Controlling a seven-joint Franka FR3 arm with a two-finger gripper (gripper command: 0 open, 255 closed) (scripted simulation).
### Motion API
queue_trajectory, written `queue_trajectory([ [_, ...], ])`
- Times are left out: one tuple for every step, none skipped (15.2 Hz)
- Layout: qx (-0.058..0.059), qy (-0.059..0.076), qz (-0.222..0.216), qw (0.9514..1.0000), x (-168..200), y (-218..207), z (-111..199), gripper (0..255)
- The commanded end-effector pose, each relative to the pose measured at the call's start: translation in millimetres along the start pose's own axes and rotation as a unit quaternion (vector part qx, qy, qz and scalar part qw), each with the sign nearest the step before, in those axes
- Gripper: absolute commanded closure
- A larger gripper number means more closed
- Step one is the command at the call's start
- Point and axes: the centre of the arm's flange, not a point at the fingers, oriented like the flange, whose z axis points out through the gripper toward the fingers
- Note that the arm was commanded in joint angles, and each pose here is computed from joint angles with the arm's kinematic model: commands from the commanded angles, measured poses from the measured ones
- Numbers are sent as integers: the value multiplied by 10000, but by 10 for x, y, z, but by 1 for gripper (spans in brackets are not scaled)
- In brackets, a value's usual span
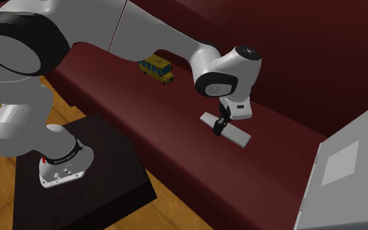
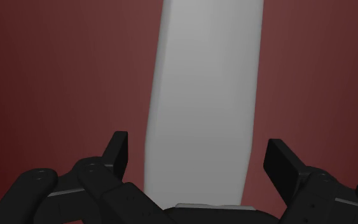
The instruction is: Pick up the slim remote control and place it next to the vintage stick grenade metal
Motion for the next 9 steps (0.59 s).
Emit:
queue_trajectory([
  [0, 0, 0, 10000, 0, 0, 0, 0],
  [0, 0, 0, 10000, 0, 0, 0, 255],
  [0, 0, 0, 10000, 0, 0, 0, 255],
  [0, 0, 0, 10000, 0, 0, 0, 255],
  [0, 0, 0, 10000, 0, 0, 0, 255],
  [0, 0, 0, 10000, 0, 0, 0, 255],
  [0, 0, 0, 10000, 0, 0, 0, 255],
  [0, 0, 0, 10000, 0, -1, 0, 255],
  [0, 0, 0, 10000, 0, 0, 0, 255],
])
